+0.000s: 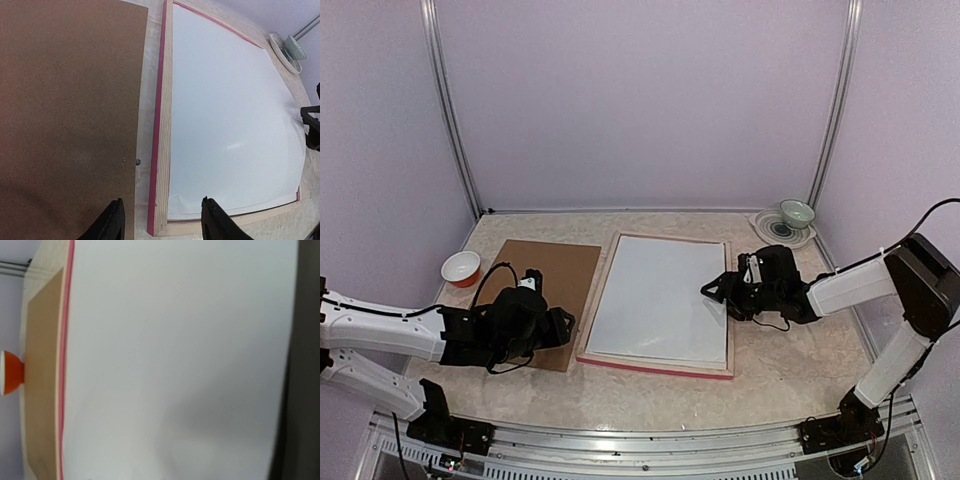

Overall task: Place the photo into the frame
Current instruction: Adjust the photo on the mat board.

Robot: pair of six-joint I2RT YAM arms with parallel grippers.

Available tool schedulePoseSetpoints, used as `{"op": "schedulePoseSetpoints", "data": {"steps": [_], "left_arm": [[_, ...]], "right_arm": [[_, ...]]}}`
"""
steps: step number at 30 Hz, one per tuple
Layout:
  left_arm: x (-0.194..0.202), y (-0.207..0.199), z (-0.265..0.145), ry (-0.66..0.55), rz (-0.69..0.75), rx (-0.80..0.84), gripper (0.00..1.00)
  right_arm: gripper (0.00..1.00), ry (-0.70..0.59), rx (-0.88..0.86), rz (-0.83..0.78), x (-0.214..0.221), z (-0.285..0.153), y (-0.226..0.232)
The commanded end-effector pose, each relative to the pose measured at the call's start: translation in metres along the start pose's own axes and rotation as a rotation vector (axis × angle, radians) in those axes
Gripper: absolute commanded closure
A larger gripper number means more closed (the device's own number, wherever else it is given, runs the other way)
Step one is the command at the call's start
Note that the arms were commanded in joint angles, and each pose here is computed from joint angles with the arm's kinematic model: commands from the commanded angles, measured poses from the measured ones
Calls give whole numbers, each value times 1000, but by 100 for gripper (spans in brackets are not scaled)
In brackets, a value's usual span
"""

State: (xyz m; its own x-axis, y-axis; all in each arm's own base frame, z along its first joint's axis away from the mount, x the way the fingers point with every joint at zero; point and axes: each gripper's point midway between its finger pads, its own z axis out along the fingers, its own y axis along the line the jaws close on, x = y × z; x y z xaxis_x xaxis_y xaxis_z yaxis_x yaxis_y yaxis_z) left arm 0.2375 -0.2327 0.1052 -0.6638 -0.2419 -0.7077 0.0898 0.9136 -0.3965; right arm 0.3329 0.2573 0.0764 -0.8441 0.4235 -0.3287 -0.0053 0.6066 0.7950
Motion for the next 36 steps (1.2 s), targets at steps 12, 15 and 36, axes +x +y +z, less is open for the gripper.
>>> {"op": "schedulePoseSetpoints", "data": {"steps": [12,15,36], "left_arm": [[-1,-3,0,-4,-14,17,47],[-2,-3,0,-6,-12,16,48],[-7,-7,-2,-12,-1,19,48]], "right_arm": [[34,23,102,-86,-3,-8,12],[33,30,119,-100,-3,-10,12],[29,-24,213,-175,-13,-30,4]]}}
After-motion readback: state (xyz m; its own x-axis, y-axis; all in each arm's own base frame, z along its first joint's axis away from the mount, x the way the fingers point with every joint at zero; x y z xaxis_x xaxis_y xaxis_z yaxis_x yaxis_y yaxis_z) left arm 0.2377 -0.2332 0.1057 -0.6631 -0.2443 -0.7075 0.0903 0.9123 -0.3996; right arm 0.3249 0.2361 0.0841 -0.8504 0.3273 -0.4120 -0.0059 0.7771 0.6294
